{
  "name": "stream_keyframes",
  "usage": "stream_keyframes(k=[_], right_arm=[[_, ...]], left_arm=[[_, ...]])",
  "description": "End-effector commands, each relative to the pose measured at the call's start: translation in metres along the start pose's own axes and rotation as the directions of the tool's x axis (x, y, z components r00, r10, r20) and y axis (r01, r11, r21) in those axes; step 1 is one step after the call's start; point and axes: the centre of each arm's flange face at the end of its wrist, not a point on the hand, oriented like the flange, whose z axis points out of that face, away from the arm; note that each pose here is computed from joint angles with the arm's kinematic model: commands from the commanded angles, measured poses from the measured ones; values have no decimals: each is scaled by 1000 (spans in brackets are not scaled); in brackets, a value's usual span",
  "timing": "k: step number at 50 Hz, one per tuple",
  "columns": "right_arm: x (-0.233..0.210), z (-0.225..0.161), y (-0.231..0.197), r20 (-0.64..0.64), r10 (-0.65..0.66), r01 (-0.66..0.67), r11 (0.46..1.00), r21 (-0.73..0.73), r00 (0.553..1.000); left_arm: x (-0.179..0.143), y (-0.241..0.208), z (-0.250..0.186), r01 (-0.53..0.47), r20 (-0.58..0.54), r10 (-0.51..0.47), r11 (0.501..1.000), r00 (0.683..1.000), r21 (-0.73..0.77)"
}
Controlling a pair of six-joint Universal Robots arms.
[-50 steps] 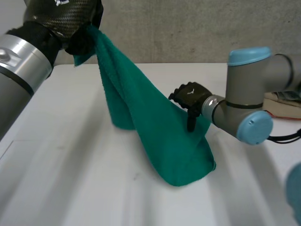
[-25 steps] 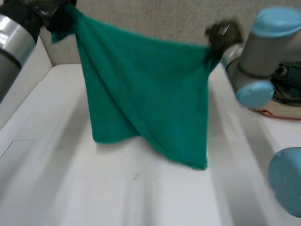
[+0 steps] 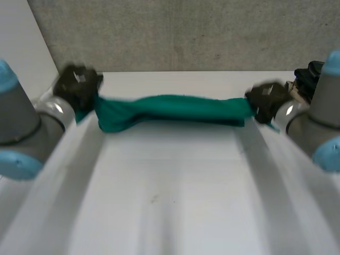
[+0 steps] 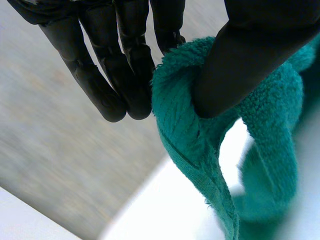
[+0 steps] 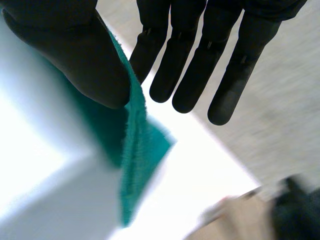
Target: Fold the laundry.
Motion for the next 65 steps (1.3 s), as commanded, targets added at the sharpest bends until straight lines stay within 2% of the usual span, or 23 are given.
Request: stream_keyframes(k=[1, 4, 8, 17, 25, 34, 40, 45, 48, 56, 63, 65], right_arm=[[-53, -14, 56, 187, -58, 81, 990, -116, 981], [-53, -11, 62, 166, -68, 90, 987, -133, 984], [-44, -11, 62, 108, -39, 56, 986, -156, 993], [-42, -17, 62, 92, 24, -8, 985, -175, 996], [-47, -19, 63, 102, 20, -2, 984, -178, 995], [-49, -20, 64, 107, 18, 2, 983, -182, 994], [-47, -19, 65, 100, 15, 4, 983, -181, 995], [-44, -20, 62, 94, 15, 2, 984, -179, 995], [-41, -20, 60, 86, 15, 0, 985, -173, 996], [-28, -28, 43, 52, 10, -2, 989, -147, 999], [12, -60, -9, -27, 1, -3, 996, -84, 1000], [27, -76, -34, -58, -24, 21, 998, -51, 998]], left_arm=[[44, 64, -4, -92, -157, 67, 983, 985, -157], [44, 76, -1, -121, -164, 87, 971, 983, -206], [30, 72, -4, -110, -137, 77, 962, 988, -251], [5, 74, -13, 39, -80, -64, 959, 995, -282], [-6, 94, -21, 143, -99, -191, 920, 977, -365], [-21, 107, -3, 169, -56, -204, 911, 977, -377], [-10, 112, 4, 174, -101, -232, 899, 967, -401], [2, 116, -4, 172, -150, -270, 866, 951, -470], [3, 115, -7, 178, -169, -285, 866, 944, -468], [-5, 85, -16, 213, -207, -318, 886, 925, -411], [-47, 21, -40, 228, -116, -271, 927, 955, -297], [-61, -13, -55, 204, -78, -226, 953, 971, -222]])
